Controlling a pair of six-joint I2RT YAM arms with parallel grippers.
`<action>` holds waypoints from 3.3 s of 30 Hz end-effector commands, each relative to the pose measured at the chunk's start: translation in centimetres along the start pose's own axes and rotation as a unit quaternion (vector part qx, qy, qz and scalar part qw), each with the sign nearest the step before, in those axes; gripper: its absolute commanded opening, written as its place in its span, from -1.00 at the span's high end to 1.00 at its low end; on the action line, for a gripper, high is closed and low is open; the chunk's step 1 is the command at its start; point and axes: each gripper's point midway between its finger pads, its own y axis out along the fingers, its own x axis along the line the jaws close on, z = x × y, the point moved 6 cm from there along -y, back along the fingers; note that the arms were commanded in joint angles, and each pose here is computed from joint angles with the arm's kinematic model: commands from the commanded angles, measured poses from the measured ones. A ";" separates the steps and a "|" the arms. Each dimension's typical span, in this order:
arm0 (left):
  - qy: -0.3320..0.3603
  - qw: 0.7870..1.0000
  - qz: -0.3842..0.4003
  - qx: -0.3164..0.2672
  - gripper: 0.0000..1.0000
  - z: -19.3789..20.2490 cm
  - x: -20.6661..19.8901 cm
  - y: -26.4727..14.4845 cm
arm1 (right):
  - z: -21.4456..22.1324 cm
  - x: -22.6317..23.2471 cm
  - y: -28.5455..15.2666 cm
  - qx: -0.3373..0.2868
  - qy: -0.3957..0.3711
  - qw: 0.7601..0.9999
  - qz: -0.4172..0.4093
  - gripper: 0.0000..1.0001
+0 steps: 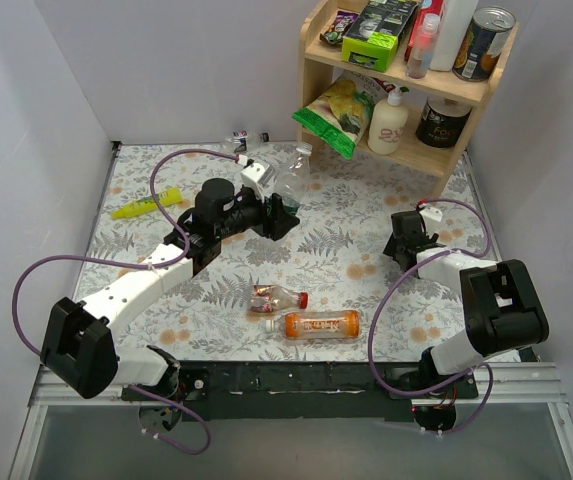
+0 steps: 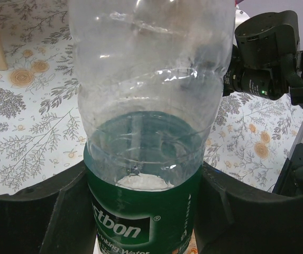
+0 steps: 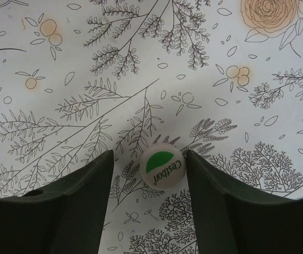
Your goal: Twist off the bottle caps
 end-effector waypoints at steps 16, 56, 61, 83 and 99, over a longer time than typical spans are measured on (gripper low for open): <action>0.048 0.995 0.087 0.016 -0.16 1.1 -3.3 0.6 | -8.0 1.3 -9.7 -0.120 0.009 0.980 -0.159 -0.56; 0.058 0.990 0.112 0.057 -0.81 3.9 -6.7 2.1 | -14.5 10.5 -26.3 -0.101 -0.070 0.791 -0.600 0.97; 0.065 0.993 0.082 0.049 -0.96 3.6 -6.0 2.1 | -16.8 8.1 -24.2 -0.171 -0.071 0.870 -0.456 0.97; 0.026 0.999 0.012 0.033 -0.96 2.0 -0.4 1.5 | -21.8 5.1 -12.5 -0.291 -0.119 0.945 -0.086 0.97; -0.002 0.999 0.019 0.030 -0.96 1.6 -0.5 1.5 | -18.8 4.0 -9.6 -0.250 -0.146 0.956 -0.045 0.97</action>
